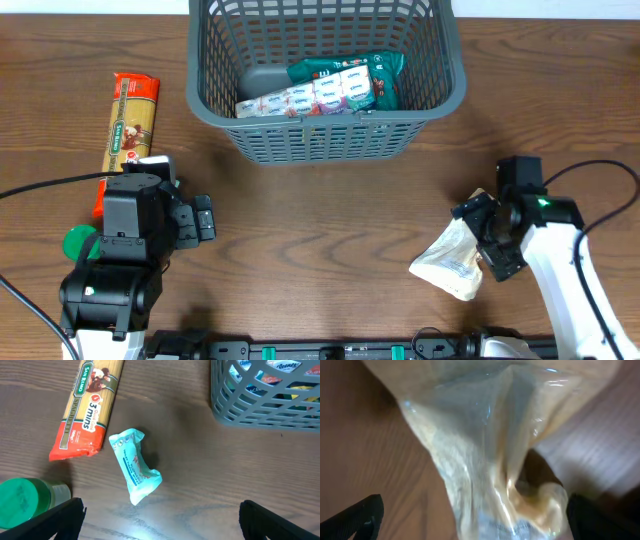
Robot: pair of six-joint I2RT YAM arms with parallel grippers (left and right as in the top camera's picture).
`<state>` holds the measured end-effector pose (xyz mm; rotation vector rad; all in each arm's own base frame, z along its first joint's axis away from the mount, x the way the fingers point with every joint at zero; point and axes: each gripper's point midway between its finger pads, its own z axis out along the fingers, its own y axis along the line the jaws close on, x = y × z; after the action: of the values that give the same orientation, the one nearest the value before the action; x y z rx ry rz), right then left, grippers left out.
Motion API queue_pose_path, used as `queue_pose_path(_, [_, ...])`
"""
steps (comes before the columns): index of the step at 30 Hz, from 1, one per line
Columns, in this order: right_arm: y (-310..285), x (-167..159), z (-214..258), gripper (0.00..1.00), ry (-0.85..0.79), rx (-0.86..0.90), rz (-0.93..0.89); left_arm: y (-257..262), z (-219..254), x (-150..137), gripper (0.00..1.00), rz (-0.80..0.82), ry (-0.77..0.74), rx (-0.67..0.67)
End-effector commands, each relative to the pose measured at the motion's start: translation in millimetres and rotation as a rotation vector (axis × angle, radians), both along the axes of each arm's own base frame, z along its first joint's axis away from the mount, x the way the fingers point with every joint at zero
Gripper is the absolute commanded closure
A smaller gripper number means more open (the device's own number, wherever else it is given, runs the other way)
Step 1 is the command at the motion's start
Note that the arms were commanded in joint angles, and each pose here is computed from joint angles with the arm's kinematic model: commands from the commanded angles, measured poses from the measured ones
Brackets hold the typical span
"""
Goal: Pack container
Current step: 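Move the right gripper to the clear pouch and grasp it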
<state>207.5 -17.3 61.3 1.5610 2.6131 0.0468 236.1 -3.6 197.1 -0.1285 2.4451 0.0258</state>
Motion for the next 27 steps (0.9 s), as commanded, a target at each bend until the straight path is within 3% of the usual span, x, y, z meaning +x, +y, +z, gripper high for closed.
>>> queue_pose_path(1, [-1.8, -3.6, -15.9, 0.01, 0.044, -0.001, 0.005, 2.8, 5.5, 1.7, 0.02, -0.001, -0.010, 0.018])
queue_pose_path(17, [-2.8, 9.8, -68.3, 0.01, 0.103, -0.002, 0.076, 2.8, 5.5, 1.7, 0.01, -0.001, -0.010, 0.018])
queue_pose_path(22, [-0.4, 12.9, -73.8, 0.33, 0.105, -0.002, 0.090, 2.8, 5.5, 1.7, 0.02, -0.001, -0.010, 0.018])
queue_pose_path(25, [-0.6, 15.8, -73.6, 0.47, 0.094, -0.003, 0.090, 2.8, 5.5, 1.7, 0.02, -0.001, -0.010, 0.018])
queue_pose_path(27, [-0.4, 20.8, -73.2, 0.63, 0.074, -0.003, 0.103, 2.8, 5.5, 1.7, 0.01, -0.001, -0.010, 0.018])
